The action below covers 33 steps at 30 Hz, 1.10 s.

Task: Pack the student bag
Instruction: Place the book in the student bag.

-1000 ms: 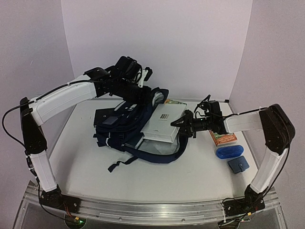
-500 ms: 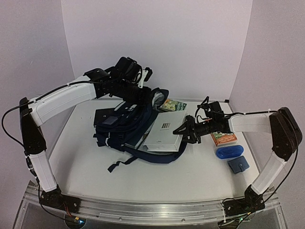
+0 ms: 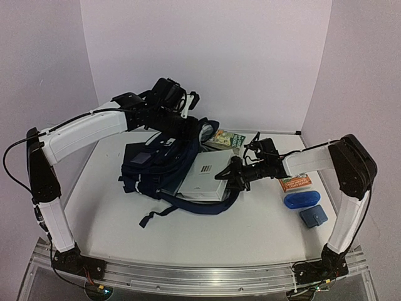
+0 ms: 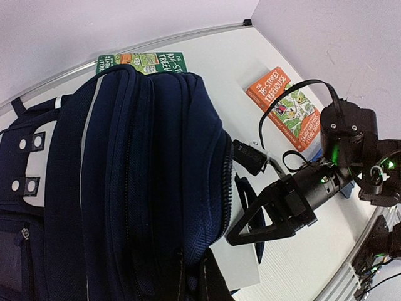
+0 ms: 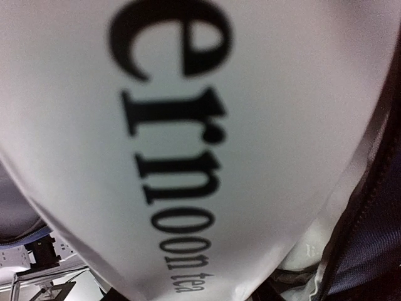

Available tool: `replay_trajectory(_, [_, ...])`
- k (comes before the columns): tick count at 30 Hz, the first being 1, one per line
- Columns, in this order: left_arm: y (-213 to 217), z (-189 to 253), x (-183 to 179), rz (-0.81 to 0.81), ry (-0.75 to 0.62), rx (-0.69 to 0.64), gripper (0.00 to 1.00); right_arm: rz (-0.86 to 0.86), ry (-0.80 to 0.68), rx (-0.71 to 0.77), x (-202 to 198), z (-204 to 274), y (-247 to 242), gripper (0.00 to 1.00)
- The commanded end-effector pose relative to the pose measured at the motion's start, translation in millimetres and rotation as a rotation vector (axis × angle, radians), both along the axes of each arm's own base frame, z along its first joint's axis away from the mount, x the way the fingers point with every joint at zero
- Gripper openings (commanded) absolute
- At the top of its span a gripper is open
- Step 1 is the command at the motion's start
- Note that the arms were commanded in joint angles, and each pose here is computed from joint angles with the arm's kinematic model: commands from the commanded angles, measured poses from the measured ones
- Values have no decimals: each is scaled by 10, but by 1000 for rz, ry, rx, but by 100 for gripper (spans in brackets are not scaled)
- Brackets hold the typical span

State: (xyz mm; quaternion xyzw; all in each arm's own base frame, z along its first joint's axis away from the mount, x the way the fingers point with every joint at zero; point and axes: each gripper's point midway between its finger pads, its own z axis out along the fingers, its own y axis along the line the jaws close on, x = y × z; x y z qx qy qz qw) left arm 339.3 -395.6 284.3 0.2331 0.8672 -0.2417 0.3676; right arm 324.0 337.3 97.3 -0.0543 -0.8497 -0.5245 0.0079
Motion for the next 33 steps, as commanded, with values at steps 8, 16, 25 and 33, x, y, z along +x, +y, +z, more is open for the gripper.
replay_trajectory(8, [17, 730, -133, -41, -134, -183, 0, -1, -153, -195, 102, 53, -259, 94])
replay_trajectory(16, [184, 413, -185, 3, -79, -111, 0, 55, -395, -344, 98, 502, -541, 92])
replay_trajectory(25, [285, -9, -324, 3, 10, -64, 3, 69, -455, -426, 227, 411, -618, 71])
replay_trajectory(33, [149, 176, -367, -60, 5, -124, 0, 168, -310, -146, -128, 386, -128, 70])
